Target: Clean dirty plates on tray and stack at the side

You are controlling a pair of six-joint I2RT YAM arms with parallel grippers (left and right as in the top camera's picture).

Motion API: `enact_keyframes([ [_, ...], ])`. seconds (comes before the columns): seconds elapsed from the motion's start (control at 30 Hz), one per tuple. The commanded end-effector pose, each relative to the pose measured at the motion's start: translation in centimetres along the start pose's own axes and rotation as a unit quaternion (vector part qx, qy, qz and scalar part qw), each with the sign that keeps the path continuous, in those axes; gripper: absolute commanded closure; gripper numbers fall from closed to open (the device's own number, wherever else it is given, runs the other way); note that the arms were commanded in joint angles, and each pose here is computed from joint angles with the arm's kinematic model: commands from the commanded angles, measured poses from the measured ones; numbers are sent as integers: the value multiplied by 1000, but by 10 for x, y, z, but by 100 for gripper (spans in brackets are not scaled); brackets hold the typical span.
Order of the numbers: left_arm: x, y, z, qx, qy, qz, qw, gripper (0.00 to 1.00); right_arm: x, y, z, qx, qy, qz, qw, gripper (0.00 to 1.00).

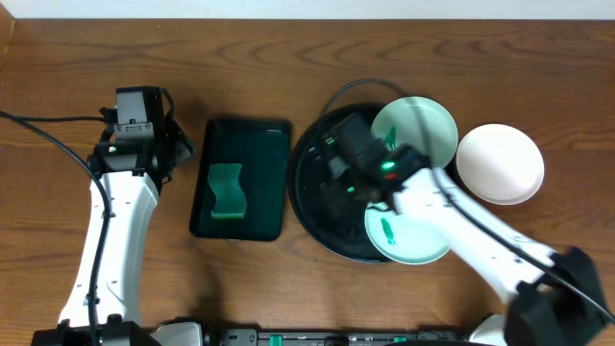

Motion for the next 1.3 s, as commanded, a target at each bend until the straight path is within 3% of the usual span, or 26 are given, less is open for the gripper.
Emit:
enact_keyframes([
  [0.0, 4, -1, 0, 2, 0, -6, 1000, 19, 2, 26, 14, -27, -24, 19, 999, 56],
  [0.23, 4, -1, 0, 2, 0, -6, 1000, 20, 4, 69, 44, -26, -69, 26, 997, 63],
  [0.33, 4, -1, 0, 2, 0, -6, 1000, 19, 2, 82, 50, -23, -78, 34, 996, 70],
  [0.6, 4, -1, 0, 2, 0, -6, 1000, 19, -2, 99, 50, -23, -63, 46, 997, 83],
  [0.93, 4, -1, 0, 2, 0, -6, 1000, 19, -4, 102, 59, -18, -55, 47, 997, 83],
  [1.07, 4, -1, 0, 2, 0, -6, 1000, 19, -7, 102, 64, -16, -62, 52, 997, 76],
  [1.27, 4, -1, 0, 2, 0, -6, 1000, 19, -9, 106, 64, -37, -70, 57, 995, 76],
])
Point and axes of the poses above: each gripper's point midway between its finger pads, its own y axis out along the fingers, its own z axis along the line the jaws close on, x = y × z, the point moved 6 cm from there along -y, back along the fingers, and after that the axes turned 12 degrees about -y, right-handed, at the moved point
